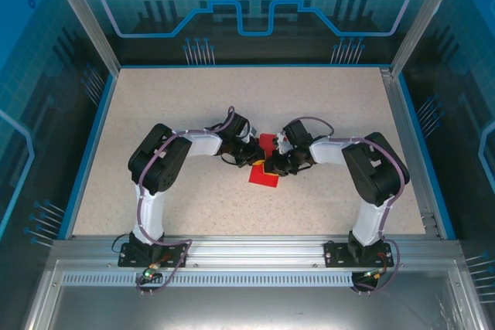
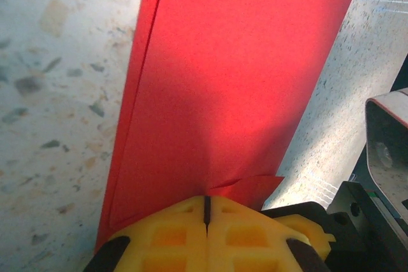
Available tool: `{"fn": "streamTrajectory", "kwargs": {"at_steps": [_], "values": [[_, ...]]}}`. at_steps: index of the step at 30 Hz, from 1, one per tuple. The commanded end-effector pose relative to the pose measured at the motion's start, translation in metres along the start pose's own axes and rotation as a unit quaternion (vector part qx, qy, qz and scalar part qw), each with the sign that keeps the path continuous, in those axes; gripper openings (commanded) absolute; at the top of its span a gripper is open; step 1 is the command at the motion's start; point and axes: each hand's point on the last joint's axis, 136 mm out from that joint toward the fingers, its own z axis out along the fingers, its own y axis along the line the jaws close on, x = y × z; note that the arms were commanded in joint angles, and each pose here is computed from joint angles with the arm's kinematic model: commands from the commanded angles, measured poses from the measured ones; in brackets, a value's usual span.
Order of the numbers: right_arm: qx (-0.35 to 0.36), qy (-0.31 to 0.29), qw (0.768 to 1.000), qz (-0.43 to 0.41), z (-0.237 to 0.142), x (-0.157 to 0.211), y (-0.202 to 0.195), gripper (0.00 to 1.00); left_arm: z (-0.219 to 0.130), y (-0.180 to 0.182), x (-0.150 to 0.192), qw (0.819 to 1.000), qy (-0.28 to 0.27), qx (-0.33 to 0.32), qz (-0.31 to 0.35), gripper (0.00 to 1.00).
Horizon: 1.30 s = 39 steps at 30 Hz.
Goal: Fold a paper plane with a square sheet of paper (pick it up from the middle)
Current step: Fold the triangle a second time at the center of the table.
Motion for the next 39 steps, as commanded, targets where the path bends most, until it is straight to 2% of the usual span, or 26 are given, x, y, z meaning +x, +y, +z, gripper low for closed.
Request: {"fn": "streamTrajectory", "kwargs": {"at_steps": [1,6,12,17,26,31,39], "values": [[-0.002,0.008,1.000,-0.008,-0.013,0.012,0.009,0.17,-0.001,0.006,0.005,1.000,0.009,-0.013,-0.006,0.01],[-0.017,0.002,1.000,-0.019,-0.024,0.015,0.021,0.18,-0.004,-0.004,0.004,1.000,0.007,-0.003,0.003,0.03],[0.010,0.038,0.999,0.019,-0.006,0.040,-0.011,0.18,0.001,-0.002,0.005,1.000,0.016,-0.003,0.001,0.04],[0.037,0.044,0.998,0.033,-0.001,0.049,-0.031,0.17,0.002,0.003,0.008,1.000,0.018,-0.009,-0.003,0.04],[0.003,0.016,1.000,-0.005,-0.029,0.040,0.005,0.19,0.000,0.004,0.011,1.000,0.018,-0.010,-0.004,0.05],[-0.014,0.038,0.999,-0.005,-0.020,0.049,0.010,0.20,-0.001,0.000,0.010,1.000,0.018,-0.005,0.000,0.07],[0.034,0.054,0.998,0.028,-0.003,0.065,-0.030,0.17,0.000,0.002,0.011,1.000,0.020,-0.008,0.000,0.08]]}}
